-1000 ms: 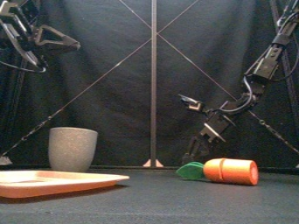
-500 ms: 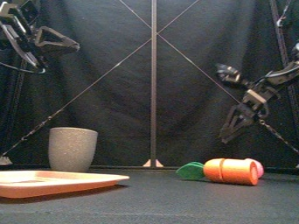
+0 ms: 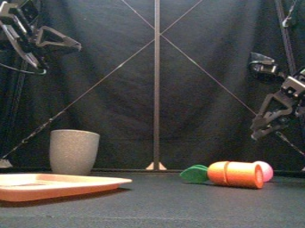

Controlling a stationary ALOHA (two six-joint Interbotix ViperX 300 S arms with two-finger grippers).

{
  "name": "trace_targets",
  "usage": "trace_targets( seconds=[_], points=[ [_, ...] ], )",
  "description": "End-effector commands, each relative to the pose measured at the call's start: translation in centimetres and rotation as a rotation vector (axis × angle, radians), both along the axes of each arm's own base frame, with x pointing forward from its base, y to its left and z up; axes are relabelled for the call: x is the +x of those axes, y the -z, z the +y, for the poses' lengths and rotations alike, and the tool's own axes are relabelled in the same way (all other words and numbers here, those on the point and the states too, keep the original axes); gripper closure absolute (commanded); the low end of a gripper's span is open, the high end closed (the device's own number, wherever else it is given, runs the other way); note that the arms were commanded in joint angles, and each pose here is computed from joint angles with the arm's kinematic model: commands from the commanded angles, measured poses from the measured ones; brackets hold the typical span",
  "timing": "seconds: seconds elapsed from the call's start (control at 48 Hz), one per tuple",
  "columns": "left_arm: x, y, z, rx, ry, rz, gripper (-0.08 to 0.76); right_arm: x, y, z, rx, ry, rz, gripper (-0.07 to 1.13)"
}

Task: Pick the pink ball then place it on the pink plate
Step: Pick the pink ball

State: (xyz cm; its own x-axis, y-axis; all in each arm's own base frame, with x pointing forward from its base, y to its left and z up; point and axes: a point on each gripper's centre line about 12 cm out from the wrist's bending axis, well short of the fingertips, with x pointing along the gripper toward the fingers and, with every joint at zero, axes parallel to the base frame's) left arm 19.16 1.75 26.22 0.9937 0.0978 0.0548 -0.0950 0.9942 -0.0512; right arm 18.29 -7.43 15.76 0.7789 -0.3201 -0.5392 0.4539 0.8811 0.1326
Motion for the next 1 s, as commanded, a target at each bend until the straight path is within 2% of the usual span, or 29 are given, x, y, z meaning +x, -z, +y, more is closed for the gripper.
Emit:
trace_targets(
  seconds=[0.021, 0.375, 0.688, 0.771, 1.0],
  points=[
    [0.2, -0.7, 0.1, 0.003, -0.003, -0.021, 0.683, 0.8, 1.1, 0.0, 0.027, -0.011, 0.060, 0.00],
    [0.1, -0.5, 0.1, 0.005, -0.004, -0.016, 0.683, 1.8, 4.3, -0.4, 0.075, -0.025, 0.227, 0.00],
    [0.0, 0.0, 0.3, 0.004, -0.017, -0.004, 0.683, 3.4, 5.2, -1.1, 0.066, -0.053, 0.289, 0.04],
    [0.0, 0.1, 0.3, 0.004, -0.017, -0.004, 0.683, 3.7, 5.5, -1.2, 0.070, -0.053, 0.302, 0.09],
    [-0.1, 0.3, 0.3, 0.003, -0.018, 0.002, 0.683, 4.9, 5.1, -1.3, 0.064, -0.066, 0.288, 0.38]
  ],
)
